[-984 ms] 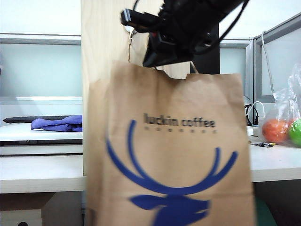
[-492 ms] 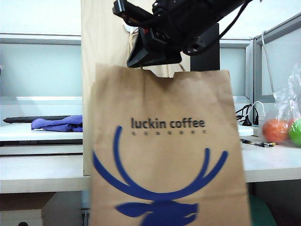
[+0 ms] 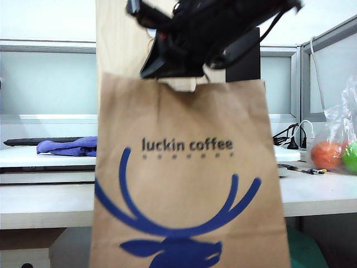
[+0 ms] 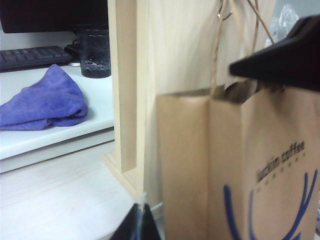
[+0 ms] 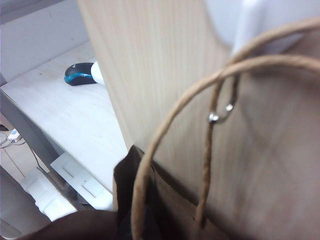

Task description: Pick up the paper bag and hang it on the hook.

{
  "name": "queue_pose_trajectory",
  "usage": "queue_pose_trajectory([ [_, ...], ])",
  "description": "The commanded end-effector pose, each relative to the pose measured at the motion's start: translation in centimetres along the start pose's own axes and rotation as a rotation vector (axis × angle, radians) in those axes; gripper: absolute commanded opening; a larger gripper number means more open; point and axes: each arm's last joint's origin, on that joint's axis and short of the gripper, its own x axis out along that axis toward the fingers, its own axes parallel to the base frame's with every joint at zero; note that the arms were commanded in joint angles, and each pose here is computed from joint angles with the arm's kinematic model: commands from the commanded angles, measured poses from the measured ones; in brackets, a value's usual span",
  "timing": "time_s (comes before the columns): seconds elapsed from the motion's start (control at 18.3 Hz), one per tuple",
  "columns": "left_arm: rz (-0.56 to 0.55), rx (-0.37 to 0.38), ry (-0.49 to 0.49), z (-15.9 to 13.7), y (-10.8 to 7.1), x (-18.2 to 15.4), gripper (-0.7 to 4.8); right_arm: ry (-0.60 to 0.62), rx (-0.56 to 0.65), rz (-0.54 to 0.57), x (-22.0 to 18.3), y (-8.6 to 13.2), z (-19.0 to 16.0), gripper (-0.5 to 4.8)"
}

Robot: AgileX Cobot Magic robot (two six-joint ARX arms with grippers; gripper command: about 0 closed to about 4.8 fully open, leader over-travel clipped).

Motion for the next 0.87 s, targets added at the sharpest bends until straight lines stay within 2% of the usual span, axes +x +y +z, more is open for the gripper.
queue_pose_trajectory([
  [0.05,0.0,0.001,-0.007,0.1,0.0,0.0,-0.06,-0.011,0.017,0.007,1.1,0.0,0.0,-0.06],
  [0.22,0.0,0.001,-0.007,0.1,0.0,0.0,-0.06,-0.005,0.018,-0.006,1.3,-0.2,-0.3,-0.06],
  [0.49,0.0,0.001,-0.007,0.1,0.0,0.0,-0.06,0.076,0.026,-0.026,1.7,-0.8,-1.4,-0.01],
  [0.55,0.0,0.001,-0.007,0.1,0.0,0.0,-0.05,0.075,0.026,-0.026,1.7,-0.8,-1.4,0.55],
  [0.6,0.0,0.001,-0.007,0.1,0.0,0.0,-0.05,0.067,0.026,-0.025,1.7,-0.8,-1.4,1.95],
  [0.66,0.0,0.001,-0.007,0.1,0.0,0.0,-0.06,0.062,0.026,-0.024,1.7,-0.8,-1.3,2.2],
  [0.87,0.0,0.001,-0.007,0.1,0.0,0.0,-0.06,0.039,0.031,-0.015,1.3,-0.6,-0.7,2.2],
])
